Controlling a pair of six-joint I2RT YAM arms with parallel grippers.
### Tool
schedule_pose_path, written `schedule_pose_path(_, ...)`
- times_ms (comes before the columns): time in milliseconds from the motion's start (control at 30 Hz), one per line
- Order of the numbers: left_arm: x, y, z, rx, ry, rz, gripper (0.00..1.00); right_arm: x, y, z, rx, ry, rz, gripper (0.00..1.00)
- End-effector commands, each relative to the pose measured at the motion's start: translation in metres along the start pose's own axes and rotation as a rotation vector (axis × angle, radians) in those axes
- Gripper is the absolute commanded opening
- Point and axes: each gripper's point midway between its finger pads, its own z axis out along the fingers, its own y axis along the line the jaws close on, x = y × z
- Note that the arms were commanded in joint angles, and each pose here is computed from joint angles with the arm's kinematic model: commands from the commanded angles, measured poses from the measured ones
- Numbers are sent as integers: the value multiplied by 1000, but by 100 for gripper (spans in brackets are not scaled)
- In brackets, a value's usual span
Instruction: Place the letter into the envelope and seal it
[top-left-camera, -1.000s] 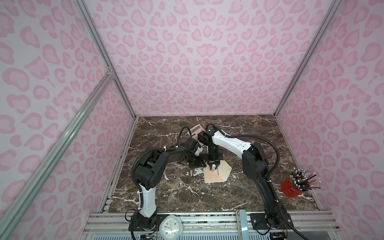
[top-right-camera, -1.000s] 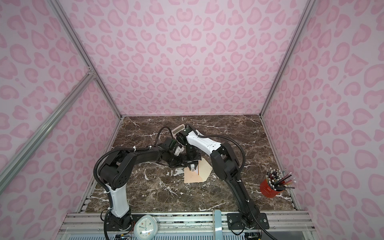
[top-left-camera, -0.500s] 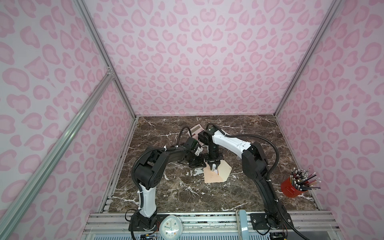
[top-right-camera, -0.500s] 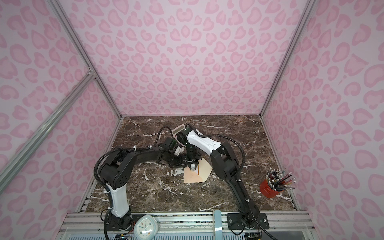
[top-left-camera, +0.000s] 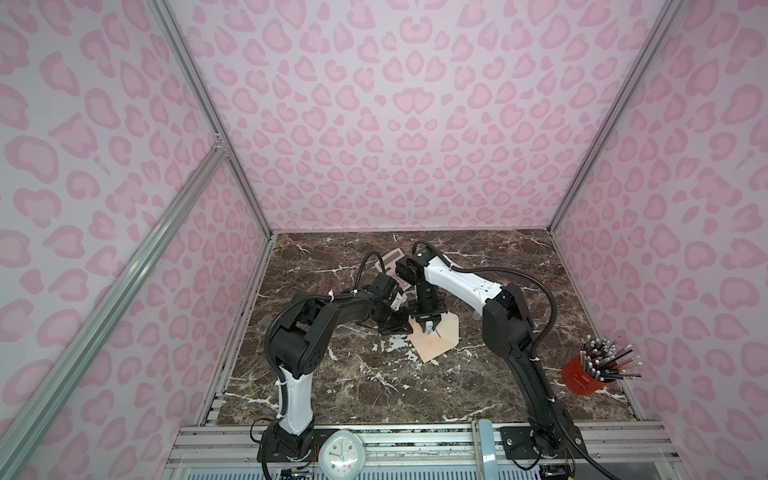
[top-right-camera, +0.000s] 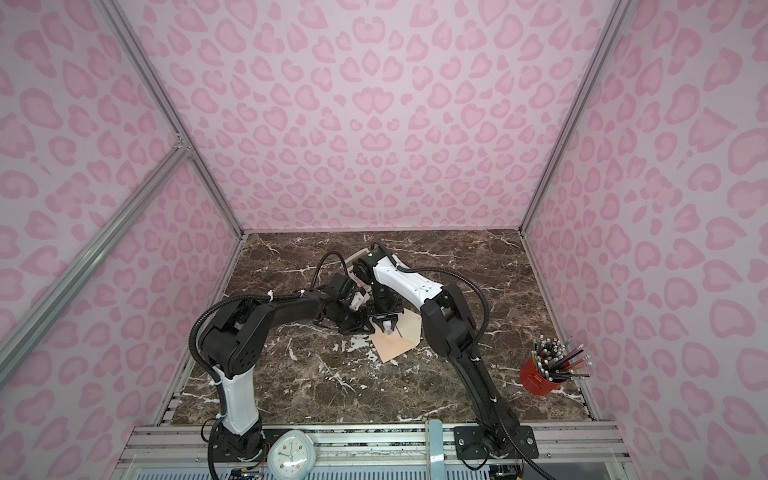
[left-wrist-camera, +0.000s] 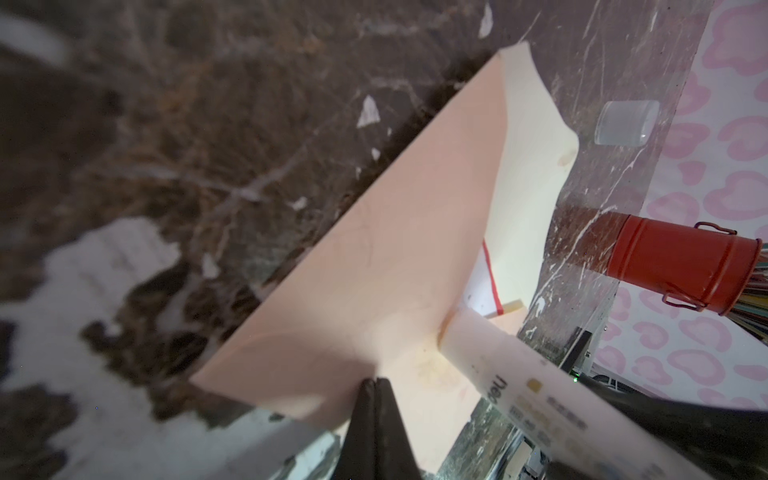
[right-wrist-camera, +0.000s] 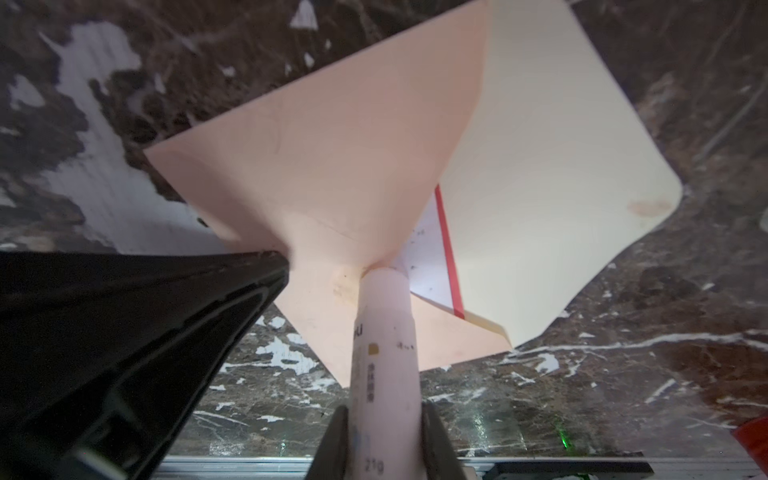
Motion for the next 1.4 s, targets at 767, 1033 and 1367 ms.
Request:
schedule_pose_path(767,4,13,-2,-67,0,-12,4,16,7,-14,-73,34,-16,0)
schedule_pose_path(1033,5,13,-2,-67,2,-11,4,11,7,7,-57,75,-12,0)
schedule_pose_path(1367,5,12,-2,-65,6,-9,4,3,4,8,-57,67,3,0)
